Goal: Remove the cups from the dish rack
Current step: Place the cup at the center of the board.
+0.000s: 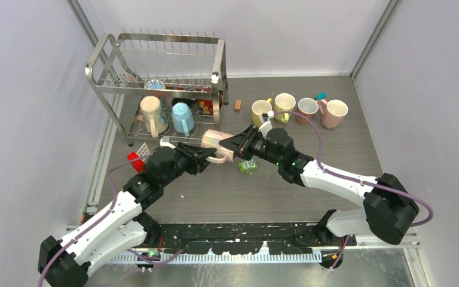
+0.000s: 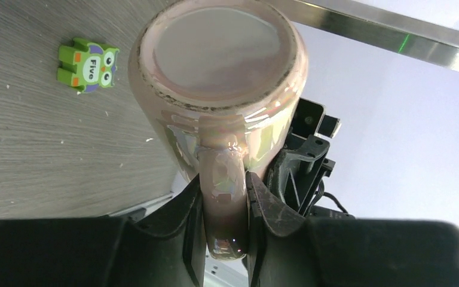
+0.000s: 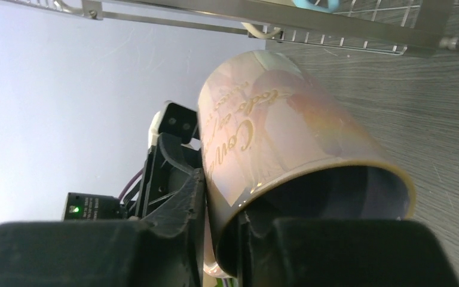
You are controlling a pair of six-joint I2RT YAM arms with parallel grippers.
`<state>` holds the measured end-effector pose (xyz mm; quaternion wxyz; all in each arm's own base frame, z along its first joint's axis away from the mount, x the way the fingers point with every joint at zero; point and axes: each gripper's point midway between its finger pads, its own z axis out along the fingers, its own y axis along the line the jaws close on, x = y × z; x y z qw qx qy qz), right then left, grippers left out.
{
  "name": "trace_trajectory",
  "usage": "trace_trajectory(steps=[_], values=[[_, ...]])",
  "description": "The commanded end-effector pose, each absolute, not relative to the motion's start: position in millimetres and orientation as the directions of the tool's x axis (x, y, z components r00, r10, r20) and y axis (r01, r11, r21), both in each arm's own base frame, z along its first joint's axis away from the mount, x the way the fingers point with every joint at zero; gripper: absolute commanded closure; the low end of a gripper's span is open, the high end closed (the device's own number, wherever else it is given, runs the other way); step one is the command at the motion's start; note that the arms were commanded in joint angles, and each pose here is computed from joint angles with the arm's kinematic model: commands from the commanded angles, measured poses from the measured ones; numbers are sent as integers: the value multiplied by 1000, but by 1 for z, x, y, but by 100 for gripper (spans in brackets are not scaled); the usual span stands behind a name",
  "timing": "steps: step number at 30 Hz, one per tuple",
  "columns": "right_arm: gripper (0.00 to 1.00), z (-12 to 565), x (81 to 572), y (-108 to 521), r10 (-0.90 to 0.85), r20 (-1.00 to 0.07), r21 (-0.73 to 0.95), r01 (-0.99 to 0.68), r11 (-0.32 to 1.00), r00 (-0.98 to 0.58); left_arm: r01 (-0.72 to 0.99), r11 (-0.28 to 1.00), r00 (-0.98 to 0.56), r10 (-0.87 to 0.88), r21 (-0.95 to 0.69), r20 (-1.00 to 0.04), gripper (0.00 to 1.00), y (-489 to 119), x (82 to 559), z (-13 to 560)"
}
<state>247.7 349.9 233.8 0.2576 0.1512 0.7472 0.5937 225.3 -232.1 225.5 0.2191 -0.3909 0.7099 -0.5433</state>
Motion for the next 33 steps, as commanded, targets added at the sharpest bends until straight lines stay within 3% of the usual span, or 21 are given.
trace_trajectory(steps=[1, 2, 5, 10, 17, 21, 27, 33], values=[[89, 267, 249, 356, 554, -195, 980, -136, 145, -810, -147, -70, -650, -745, -987, 149, 100, -241, 222, 295], [97, 267, 250, 356, 557, -195, 980, -137, 144, -807, -153, -74, -653, -741, -985, 157, 99, -242, 221, 294], [99, 270, 251, 356, 563, -203, 979, -150, 141, -801, -160, -69, -664, -731, -985, 159, 80, -244, 220, 294], [99, 272, 254, 351, 571, -256, 965, -173, 197, -780, -165, 18, -697, -709, -986, 104, 35, -249, 214, 286], [99, 276, 253, 325, 573, -374, 911, -174, 374, -729, -126, 246, -760, -646, -961, -66, 8, -248, 198, 262], [99, 270, 250, 304, 550, -439, 857, -146, 495, -710, -66, 356, -790, -589, -932, -169, 0, -244, 189, 256], [99, 261, 250, 269, 489, -529, 736, -88, 671, -694, 51, 476, -797, -511, -878, -323, 0, -234, 181, 265], [99, 242, 264, 219, 467, -546, 623, 36, 781, -695, 183, 555, -778, -424, -812, -464, 0, -231, 183, 283]])
